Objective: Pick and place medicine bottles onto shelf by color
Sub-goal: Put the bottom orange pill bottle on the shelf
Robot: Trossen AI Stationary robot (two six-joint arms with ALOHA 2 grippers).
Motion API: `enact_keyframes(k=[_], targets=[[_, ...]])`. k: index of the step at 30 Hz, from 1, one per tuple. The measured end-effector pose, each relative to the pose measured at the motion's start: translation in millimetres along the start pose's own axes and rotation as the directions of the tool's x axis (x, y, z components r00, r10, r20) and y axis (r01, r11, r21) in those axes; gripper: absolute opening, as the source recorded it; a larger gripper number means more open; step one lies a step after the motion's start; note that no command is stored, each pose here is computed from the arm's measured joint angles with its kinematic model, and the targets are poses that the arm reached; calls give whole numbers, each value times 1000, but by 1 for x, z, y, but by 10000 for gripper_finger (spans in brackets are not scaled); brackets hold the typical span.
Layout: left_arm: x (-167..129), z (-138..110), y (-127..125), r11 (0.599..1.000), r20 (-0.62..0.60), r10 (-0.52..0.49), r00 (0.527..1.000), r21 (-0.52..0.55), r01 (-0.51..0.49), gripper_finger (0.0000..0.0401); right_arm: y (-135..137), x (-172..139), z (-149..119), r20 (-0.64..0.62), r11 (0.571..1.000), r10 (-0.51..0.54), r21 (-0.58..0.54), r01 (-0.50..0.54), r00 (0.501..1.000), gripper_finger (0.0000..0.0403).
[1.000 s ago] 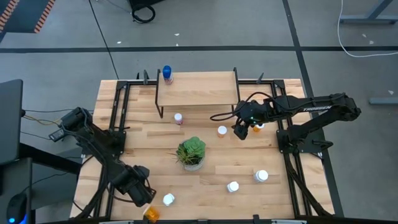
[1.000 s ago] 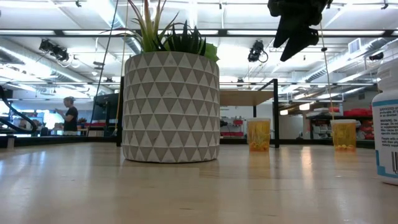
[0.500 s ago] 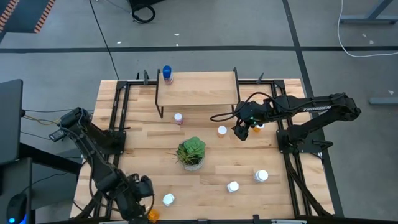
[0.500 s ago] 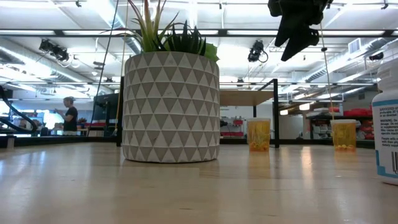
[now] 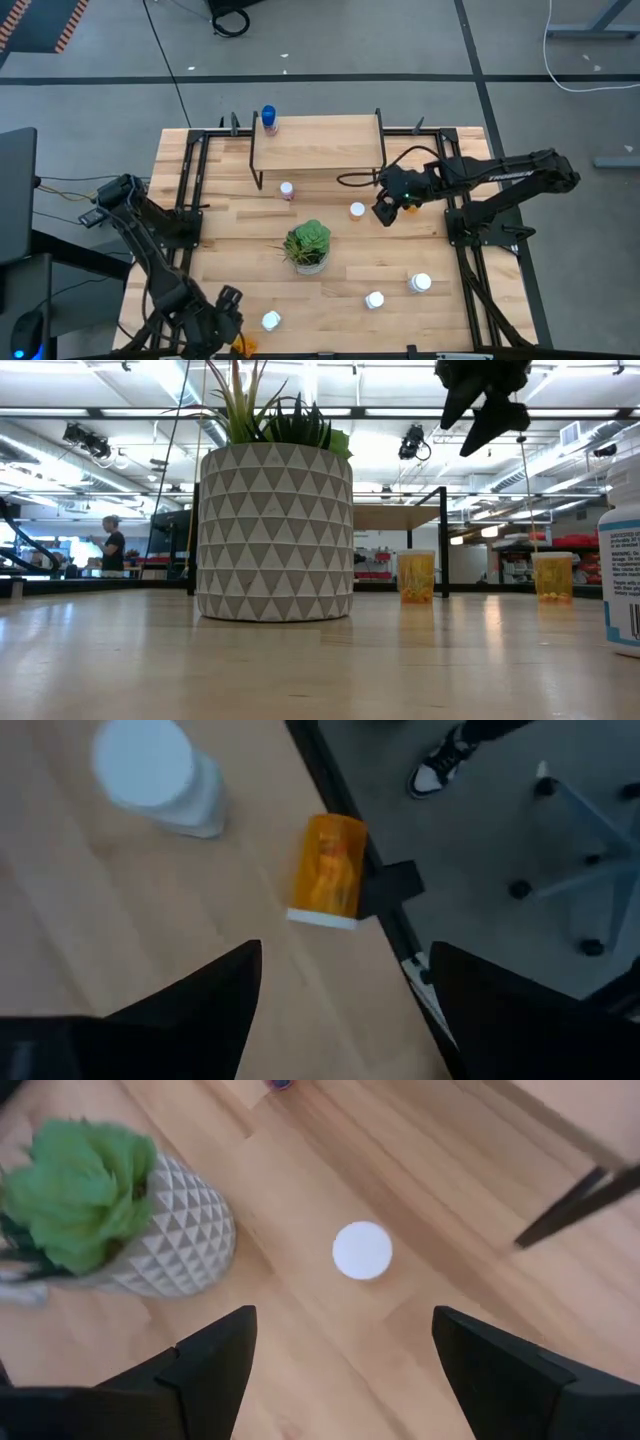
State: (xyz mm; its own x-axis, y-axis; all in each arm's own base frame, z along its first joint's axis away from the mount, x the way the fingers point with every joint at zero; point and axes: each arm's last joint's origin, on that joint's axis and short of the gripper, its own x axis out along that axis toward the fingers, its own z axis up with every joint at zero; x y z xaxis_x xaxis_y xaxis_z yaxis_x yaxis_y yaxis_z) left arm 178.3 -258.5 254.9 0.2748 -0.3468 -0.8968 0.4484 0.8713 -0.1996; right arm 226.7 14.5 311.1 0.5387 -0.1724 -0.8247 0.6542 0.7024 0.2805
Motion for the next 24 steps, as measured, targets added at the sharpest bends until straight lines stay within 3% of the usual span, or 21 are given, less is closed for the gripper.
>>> enact_keyframes(k=[6,14,24], targets=[[17,-6,-1,997,63,-46,997,63,43,293,10,-4,-11,69,995,-30,97,23,997,310],[40,-25,6,990,49,-45,998,136,38,293,18,-8,-22,101,980,-27,199,6,995,310],[56,-31,9,971,113,-54,992,236,26,305,23,-12,-29,122,977,-20,214,-6,992,310]])
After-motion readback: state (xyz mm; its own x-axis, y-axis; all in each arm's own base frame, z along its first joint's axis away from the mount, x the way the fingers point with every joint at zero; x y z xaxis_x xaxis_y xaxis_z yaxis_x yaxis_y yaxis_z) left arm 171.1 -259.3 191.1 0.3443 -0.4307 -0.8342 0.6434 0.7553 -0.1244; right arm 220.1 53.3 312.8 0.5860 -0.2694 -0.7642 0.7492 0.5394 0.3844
